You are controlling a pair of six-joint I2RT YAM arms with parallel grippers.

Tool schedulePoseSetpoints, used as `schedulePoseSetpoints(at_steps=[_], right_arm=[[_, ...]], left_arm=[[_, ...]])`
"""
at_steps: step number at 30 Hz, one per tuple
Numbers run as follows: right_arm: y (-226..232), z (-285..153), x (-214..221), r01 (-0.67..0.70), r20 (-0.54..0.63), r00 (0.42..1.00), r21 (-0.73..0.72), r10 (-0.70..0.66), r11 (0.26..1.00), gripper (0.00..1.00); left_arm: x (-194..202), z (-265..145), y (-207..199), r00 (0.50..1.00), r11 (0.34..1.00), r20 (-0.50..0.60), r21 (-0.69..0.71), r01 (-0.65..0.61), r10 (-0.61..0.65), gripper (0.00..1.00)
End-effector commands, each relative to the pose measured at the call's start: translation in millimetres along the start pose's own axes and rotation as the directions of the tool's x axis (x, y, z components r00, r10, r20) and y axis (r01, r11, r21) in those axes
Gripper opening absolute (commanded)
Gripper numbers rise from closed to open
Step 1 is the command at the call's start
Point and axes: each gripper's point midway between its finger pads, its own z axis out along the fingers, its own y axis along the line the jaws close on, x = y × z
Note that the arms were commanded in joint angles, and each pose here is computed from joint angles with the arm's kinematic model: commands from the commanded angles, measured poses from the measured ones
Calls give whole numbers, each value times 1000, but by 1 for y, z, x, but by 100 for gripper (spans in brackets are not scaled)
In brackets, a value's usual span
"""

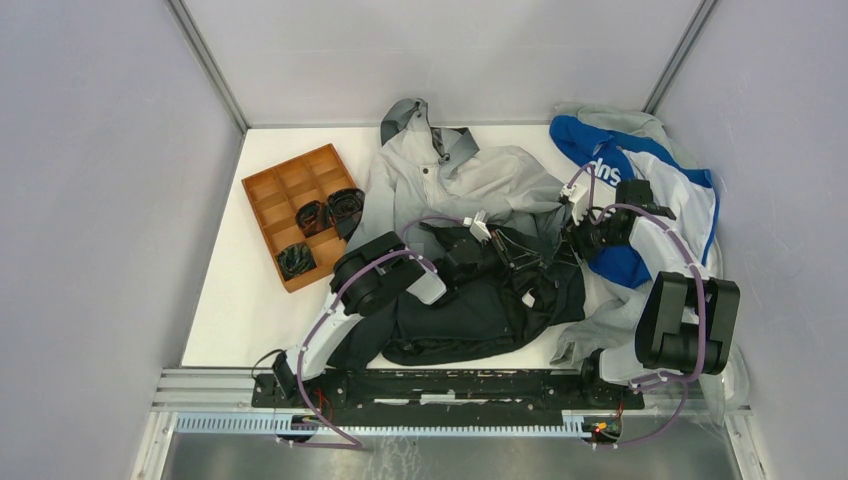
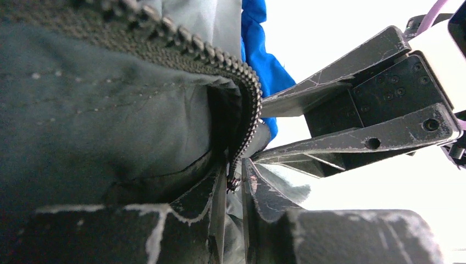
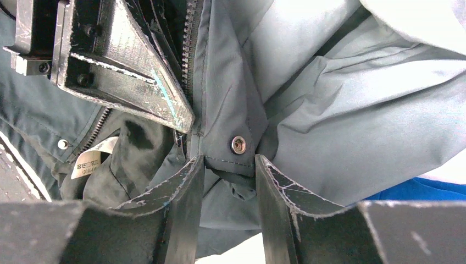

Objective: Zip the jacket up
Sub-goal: Adjust the jacket at the center of the board.

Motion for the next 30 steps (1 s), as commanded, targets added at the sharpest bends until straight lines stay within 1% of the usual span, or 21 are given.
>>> schedulePoseSetpoints(at_steps=[1,8,13,17,23,30], right_arm=[[-10,-1,-3,16,1,1000,42,-16,999,44],[-8,1,0,10,0,1000,37,-10,999,44],[-9,1,-1,10,4,1000,37,-11,999,44],[-8,2,-1,8,5,1000,32,-8,999,44],[-7,2,-1,4,9,1000,30,-5,1000,45],[-7,4,2,1,7,1000,33,-1,999,45]], left_arm=[[10,4,-2,999,1000,-38,10,7,-6,23],[9,3,-4,999,1000,-39,4,0,0,28],[7,-2,-4,999,1000,-34,-22,-17,16,36],[5,-8,-3,999,998,-28,-48,-30,28,39],[0,-16,-8,997,995,-26,-77,-68,66,48],[2,-24,-15,995,991,-51,-98,-94,90,50]])
